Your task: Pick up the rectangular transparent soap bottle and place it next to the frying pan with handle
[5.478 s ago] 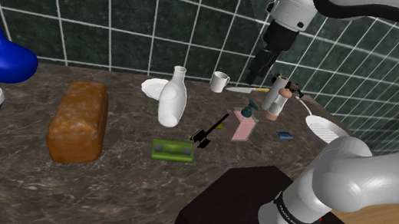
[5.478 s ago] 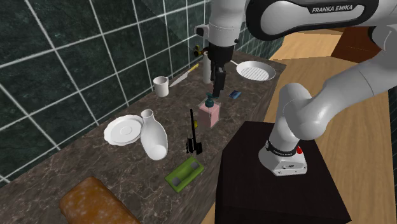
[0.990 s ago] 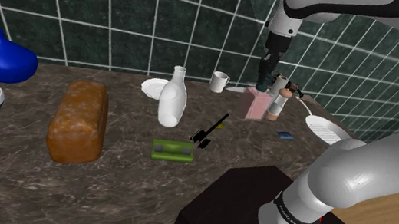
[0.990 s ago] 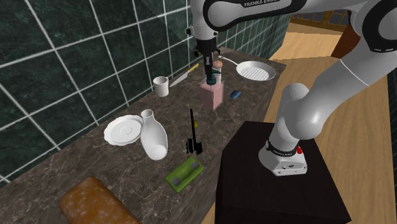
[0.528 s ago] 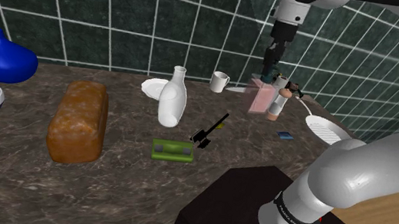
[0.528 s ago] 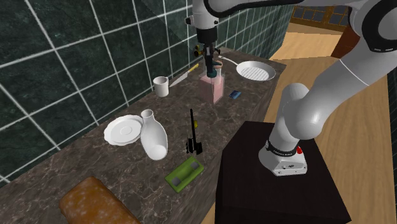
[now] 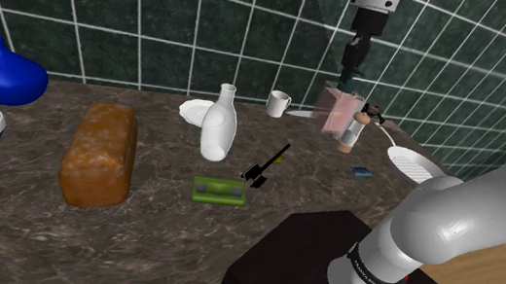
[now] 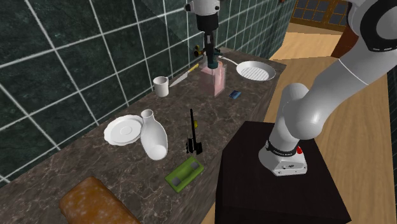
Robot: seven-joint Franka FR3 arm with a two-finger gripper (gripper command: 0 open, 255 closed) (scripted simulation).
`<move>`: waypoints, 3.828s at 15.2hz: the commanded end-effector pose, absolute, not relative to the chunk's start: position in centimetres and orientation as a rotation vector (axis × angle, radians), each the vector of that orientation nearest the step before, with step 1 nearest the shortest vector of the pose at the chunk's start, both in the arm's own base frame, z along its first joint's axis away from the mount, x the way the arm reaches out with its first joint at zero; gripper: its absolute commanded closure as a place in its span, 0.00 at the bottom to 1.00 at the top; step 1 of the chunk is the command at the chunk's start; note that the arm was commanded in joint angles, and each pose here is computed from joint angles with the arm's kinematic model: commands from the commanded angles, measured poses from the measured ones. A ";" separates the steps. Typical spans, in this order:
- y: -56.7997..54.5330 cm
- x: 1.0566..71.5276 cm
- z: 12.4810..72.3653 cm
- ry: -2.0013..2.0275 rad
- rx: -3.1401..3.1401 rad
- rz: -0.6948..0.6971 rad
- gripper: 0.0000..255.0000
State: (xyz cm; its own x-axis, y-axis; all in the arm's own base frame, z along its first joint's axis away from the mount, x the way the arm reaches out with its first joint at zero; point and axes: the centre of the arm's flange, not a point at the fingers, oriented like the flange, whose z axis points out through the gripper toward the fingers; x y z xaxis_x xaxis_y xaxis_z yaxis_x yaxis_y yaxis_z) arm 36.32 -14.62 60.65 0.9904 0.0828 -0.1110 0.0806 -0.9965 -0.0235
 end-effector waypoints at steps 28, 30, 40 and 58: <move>-31.6 17.9 65.8 -0.128 -3.115 0.175 1.00; -33.4 16.0 65.8 -0.128 -3.115 0.175 1.00; -37.3 11.7 62.6 -0.128 -3.115 0.175 1.00; -37.3 11.7 53.1 -0.128 -3.115 0.175 1.00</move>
State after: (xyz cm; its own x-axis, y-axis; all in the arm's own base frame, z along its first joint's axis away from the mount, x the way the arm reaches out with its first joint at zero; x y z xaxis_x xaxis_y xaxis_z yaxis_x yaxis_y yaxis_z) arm 11.64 -37.35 53.69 0.9903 0.0829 -0.1116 0.0807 -0.9964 -0.0240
